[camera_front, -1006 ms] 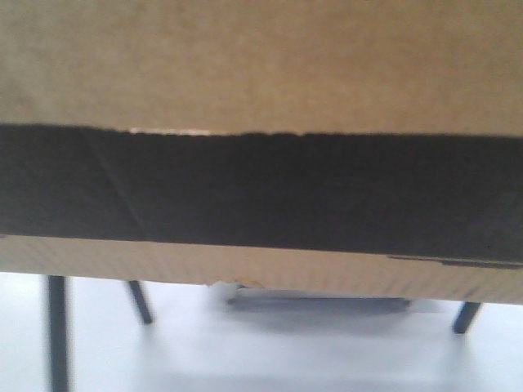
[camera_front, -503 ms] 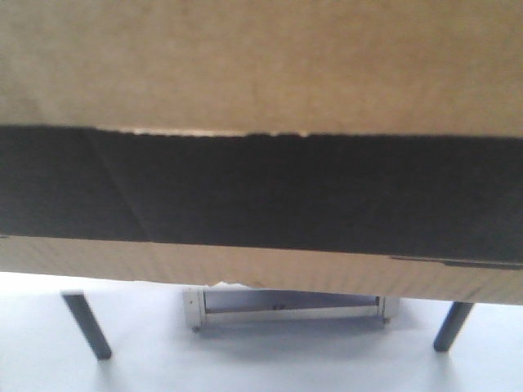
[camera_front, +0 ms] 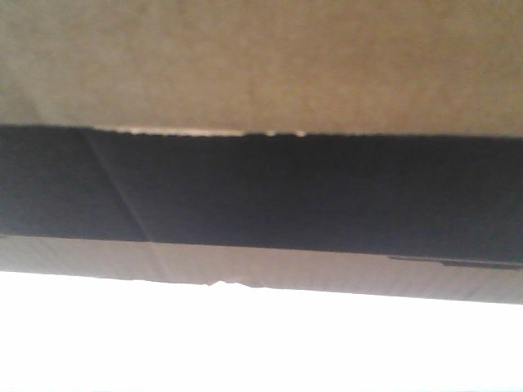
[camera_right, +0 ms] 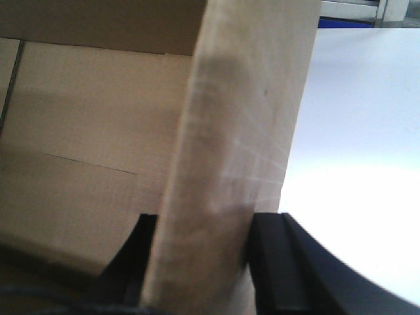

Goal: Grab box from left shelf to table start

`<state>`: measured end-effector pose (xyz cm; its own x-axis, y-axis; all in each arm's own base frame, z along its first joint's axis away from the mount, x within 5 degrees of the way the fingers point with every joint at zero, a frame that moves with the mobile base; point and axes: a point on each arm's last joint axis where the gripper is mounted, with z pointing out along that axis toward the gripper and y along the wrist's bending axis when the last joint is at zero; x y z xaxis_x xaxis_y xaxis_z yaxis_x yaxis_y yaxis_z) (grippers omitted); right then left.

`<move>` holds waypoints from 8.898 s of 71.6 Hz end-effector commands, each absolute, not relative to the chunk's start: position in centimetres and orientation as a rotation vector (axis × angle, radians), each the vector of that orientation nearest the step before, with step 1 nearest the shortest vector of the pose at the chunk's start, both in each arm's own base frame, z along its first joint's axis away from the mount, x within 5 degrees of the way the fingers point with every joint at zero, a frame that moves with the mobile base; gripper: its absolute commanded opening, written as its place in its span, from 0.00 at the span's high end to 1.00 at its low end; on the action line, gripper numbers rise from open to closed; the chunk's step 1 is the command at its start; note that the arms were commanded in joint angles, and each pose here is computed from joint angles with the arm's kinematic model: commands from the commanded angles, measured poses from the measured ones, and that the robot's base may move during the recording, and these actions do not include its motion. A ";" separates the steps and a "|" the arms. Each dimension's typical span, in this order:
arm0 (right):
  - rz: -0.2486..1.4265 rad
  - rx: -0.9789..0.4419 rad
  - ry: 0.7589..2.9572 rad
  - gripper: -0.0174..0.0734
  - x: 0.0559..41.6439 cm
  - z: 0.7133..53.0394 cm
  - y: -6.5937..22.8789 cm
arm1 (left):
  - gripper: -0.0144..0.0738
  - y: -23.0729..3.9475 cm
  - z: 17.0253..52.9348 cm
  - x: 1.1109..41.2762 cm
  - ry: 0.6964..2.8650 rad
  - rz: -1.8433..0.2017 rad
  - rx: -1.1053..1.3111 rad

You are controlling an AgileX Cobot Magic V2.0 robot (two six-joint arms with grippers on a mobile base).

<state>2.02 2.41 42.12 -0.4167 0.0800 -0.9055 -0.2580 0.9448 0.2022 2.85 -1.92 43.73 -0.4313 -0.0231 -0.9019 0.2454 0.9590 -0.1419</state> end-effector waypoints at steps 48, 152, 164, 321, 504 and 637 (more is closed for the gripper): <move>0.536 -0.137 1.809 0.74 2.0 44.2 3.3 | 0.94 -3.4 46.3 2.3 1.803 -0.595 0.150; 0.536 -0.137 1.809 0.74 2.0 44.2 3.3 | 0.94 -3.5 46.3 2.3 1.799 -0.608 0.150; 0.532 -0.134 1.801 0.74 2.0 44.3 3.3 | 0.94 -3.5 46.4 2.3 1.794 -0.619 0.150; 0.598 -0.257 2.450 0.61 24.0 37.1 6.0 | 0.73 -6.6 36.8 22.8 2.505 -0.612 0.040; 0.207 -0.161 1.531 0.73 -1.0 33.0 1.3 | 0.95 0.1 33.5 -0.3 1.463 -0.113 0.109; 0.209 -0.161 1.564 0.73 -0.5 32.0 1.3 | 0.95 -0.5 20.1 5.6 1.536 -0.115 0.016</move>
